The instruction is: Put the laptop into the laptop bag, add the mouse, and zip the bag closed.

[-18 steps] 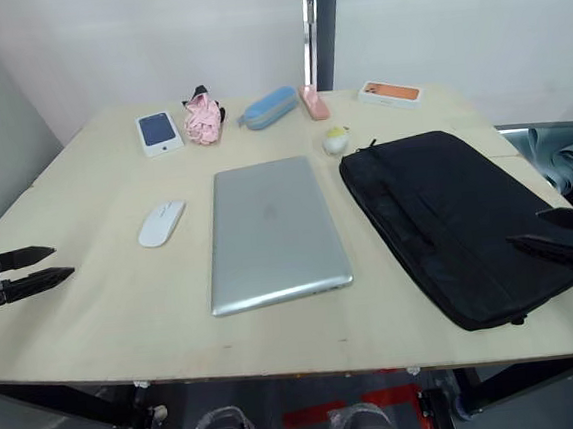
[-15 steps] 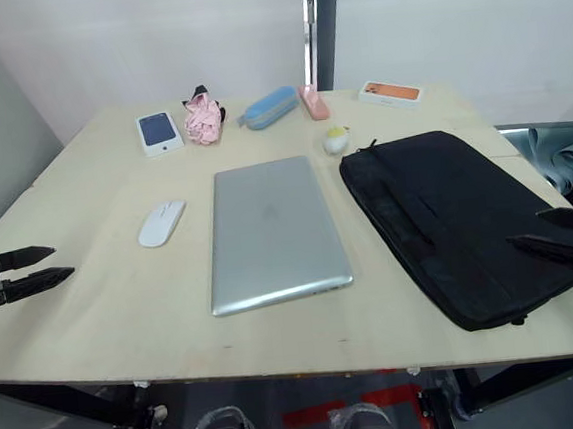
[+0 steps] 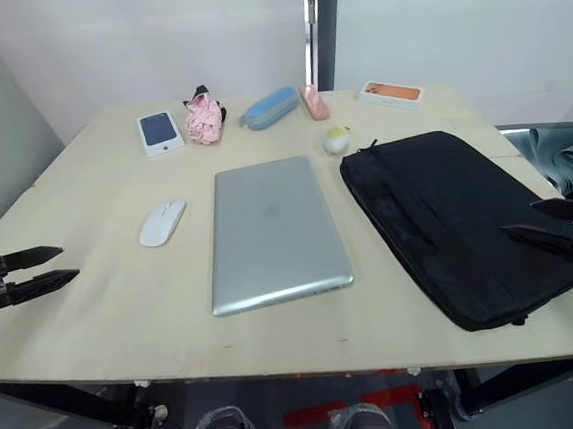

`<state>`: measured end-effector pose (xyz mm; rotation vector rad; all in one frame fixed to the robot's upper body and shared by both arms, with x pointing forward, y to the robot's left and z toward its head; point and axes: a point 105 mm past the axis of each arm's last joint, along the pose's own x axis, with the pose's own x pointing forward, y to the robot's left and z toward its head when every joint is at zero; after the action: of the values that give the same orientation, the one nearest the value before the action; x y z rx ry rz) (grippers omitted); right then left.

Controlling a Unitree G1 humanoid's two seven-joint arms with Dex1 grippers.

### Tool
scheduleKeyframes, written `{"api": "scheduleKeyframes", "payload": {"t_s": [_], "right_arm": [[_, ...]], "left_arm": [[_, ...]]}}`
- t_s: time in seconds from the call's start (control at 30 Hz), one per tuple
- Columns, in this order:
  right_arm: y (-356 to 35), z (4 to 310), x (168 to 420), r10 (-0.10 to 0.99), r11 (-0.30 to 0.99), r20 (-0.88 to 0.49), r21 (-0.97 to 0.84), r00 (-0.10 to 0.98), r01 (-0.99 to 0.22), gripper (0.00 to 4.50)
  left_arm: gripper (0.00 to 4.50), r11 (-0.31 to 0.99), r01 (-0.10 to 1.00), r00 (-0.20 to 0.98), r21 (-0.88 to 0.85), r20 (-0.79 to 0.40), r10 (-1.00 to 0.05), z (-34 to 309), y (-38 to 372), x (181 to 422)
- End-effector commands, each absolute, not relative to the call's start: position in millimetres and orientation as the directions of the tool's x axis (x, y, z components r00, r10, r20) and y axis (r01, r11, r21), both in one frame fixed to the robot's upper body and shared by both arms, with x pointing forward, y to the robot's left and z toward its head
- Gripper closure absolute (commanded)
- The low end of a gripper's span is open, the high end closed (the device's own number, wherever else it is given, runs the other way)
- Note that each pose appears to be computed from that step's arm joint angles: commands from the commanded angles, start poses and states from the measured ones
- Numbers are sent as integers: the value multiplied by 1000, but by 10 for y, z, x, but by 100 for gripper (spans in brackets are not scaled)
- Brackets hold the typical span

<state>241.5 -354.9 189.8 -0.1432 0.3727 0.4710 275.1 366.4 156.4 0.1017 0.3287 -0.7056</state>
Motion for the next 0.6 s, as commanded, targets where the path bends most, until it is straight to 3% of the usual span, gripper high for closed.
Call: {"api": "scheduleKeyframes", "payload": {"t_s": [0.03,0.1,0.2,0.37,0.4,0.43,0.53,0.57,0.6], "right_arm": [[-3479,1997,2454,440,871,-340,-63,831,-487,0],[-3423,2014,2481,456,865,-320,-62,831,-498,0],[-3249,2095,2554,506,844,-252,-54,825,-534,79],[-2834,2158,2740,590,790,-188,-69,786,-609,250],[-2745,2158,2784,604,779,-178,-73,776,-623,250],[-2628,2151,2828,627,761,-169,-79,761,-644,322],[-2279,2088,2980,671,716,-160,-113,724,-689,419],[-2177,2047,3038,678,705,-167,-130,716,-698,446],[-2097,2007,3097,680,699,-171,-143,713,-700,446]], "left_arm": [[3,745,667,722,-2,-244,-647,1774,3609,2841],[3,737,675,726,-16,-160,-669,1917,3519,2928],[0,680,729,676,-72,-78,-733,2033,3211,3004],[0,637,753,631,-162,-94,-770,1840,2771,3033],[0,639,748,636,-178,-82,-767,1836,2718,3052],[0,649,735,648,-197,-77,-758,1812,2661,3084],[0,710,652,712,-268,-105,-694,1678,2500,3232],[0,731,613,736,-301,-120,-667,1627,2451,3289],[0,740,582,750,-338,-129,-649,1594,2390,3333]]}}
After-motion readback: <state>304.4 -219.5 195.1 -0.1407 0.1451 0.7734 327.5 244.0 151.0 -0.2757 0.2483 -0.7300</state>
